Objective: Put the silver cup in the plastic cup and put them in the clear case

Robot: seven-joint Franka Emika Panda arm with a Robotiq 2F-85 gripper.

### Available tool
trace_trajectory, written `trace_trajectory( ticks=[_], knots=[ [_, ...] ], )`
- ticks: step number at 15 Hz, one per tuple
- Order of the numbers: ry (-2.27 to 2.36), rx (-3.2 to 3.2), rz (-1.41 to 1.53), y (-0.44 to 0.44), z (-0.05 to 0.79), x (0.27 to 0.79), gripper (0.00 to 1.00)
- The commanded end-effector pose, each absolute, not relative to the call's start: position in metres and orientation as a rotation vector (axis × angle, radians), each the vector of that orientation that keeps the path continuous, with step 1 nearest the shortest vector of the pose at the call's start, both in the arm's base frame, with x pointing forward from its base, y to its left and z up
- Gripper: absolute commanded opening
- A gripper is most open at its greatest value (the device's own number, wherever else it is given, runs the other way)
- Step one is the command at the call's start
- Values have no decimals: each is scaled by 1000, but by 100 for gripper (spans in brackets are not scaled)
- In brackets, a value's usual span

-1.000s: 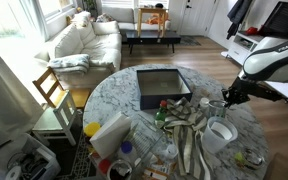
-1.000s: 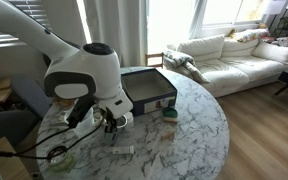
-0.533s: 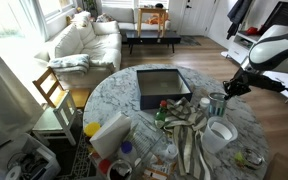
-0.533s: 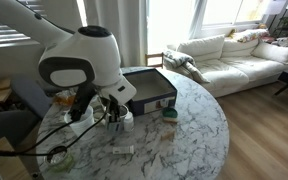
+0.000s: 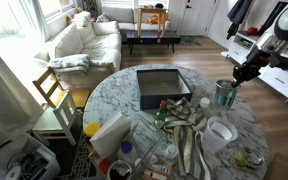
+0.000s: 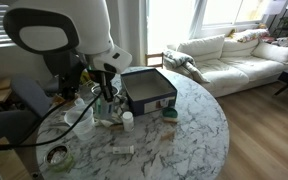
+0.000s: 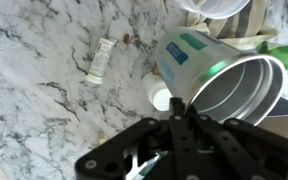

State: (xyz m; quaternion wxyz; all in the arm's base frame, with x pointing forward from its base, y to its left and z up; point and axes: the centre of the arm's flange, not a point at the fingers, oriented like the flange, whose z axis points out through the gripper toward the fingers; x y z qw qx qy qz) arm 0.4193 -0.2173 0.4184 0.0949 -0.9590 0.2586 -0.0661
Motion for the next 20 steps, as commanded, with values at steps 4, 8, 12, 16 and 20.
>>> trace_trajectory(
  ticks=[4,8,12,16,20],
  knots=[
    [333,-2734,-189,-175,449,390,1],
    [183,-2733,-92,-155,433,377,1],
    [162,-2770,-62,-144,401,370,1],
    [230,-2798,-141,-142,376,369,1],
    [262,-2824,-202,-143,365,366,1]
  ],
)
